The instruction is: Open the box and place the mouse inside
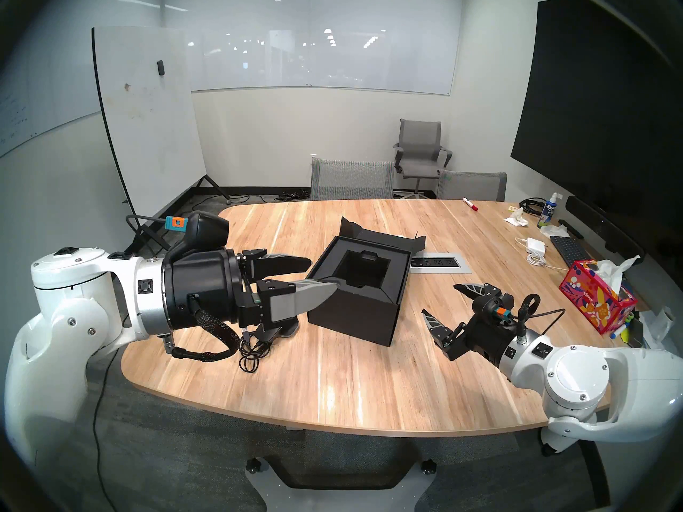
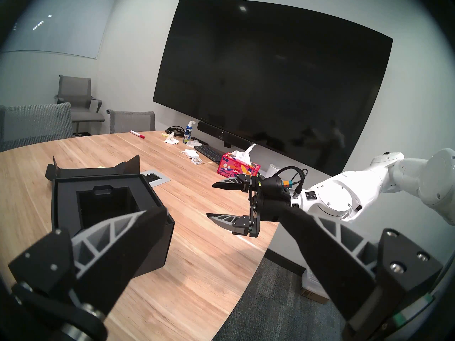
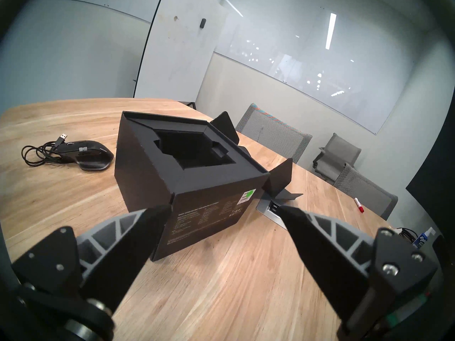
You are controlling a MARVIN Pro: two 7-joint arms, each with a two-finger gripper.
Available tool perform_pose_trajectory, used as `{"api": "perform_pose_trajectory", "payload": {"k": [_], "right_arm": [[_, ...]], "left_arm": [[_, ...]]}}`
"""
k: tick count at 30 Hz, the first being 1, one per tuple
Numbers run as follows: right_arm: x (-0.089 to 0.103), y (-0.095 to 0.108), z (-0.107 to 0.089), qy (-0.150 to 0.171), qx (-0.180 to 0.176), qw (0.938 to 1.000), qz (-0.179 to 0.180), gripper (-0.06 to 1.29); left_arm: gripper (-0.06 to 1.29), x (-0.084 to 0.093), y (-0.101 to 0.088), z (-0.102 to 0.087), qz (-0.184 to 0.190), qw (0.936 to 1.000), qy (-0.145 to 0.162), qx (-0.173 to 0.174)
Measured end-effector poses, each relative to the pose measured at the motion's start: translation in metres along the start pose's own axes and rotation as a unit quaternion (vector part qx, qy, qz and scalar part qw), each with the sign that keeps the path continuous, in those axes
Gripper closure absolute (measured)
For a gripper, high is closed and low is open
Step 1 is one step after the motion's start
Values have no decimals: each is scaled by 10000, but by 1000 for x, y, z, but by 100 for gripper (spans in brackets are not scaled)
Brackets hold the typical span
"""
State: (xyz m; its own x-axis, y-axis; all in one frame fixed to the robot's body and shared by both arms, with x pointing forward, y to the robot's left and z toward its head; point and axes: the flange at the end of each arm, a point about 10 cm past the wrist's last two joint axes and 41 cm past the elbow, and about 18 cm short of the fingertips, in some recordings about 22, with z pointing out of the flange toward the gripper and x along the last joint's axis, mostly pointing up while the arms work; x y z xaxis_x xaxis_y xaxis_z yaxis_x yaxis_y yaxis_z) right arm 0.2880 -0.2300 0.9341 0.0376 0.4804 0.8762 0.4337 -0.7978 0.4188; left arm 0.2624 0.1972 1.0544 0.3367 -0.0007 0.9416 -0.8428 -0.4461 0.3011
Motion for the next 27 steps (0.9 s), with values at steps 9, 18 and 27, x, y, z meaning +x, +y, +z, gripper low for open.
{"api": "perform_pose_trajectory", "payload": {"k": [9,18,27], "right_arm": [[-1,0,-1,65,-42,10000,7,4],[-1,-1,-2,117,-74,9999,13,4],[-2,-1,-3,164,-102,9998,15,4]], "left_arm": [[-4,0,0,0,2,10000,-1,2],[-4,0,0,0,3,10000,-1,4],[-4,0,0,0,4,10000,-2,6]]}}
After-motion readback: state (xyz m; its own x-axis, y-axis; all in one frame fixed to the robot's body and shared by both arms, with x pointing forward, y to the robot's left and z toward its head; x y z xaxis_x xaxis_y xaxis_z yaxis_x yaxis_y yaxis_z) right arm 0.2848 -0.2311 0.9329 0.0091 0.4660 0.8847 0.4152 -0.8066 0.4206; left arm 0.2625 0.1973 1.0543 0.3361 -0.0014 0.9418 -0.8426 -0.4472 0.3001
